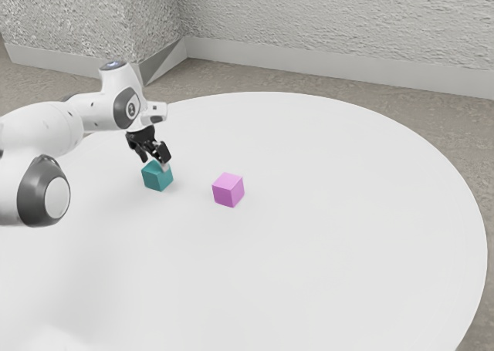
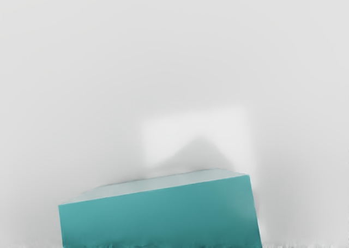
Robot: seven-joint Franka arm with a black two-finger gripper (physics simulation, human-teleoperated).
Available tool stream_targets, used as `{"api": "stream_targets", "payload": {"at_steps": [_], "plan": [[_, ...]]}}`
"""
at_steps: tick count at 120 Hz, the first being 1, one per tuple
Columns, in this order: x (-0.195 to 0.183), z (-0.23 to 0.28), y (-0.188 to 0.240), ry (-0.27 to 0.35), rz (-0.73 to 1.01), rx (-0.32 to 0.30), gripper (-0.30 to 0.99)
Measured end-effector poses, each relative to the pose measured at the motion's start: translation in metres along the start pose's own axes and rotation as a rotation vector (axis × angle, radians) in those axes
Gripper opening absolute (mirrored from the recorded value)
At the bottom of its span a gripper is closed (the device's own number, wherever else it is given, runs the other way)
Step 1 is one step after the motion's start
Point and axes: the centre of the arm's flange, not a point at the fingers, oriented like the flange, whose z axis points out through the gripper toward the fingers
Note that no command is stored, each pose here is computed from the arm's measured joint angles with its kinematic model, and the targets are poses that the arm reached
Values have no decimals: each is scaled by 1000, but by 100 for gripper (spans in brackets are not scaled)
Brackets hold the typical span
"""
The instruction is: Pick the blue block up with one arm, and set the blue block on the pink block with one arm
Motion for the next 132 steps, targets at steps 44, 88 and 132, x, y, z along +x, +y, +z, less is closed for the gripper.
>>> {"api": "stream_targets", "payload": {"at_steps": [44, 88, 132], "plan": [[-7, 14, 0, -42, -61, -16, 69], [-8, 16, 0, -53, -106, -19, 64], [-10, 18, -3, -56, -132, -16, 56]]}}
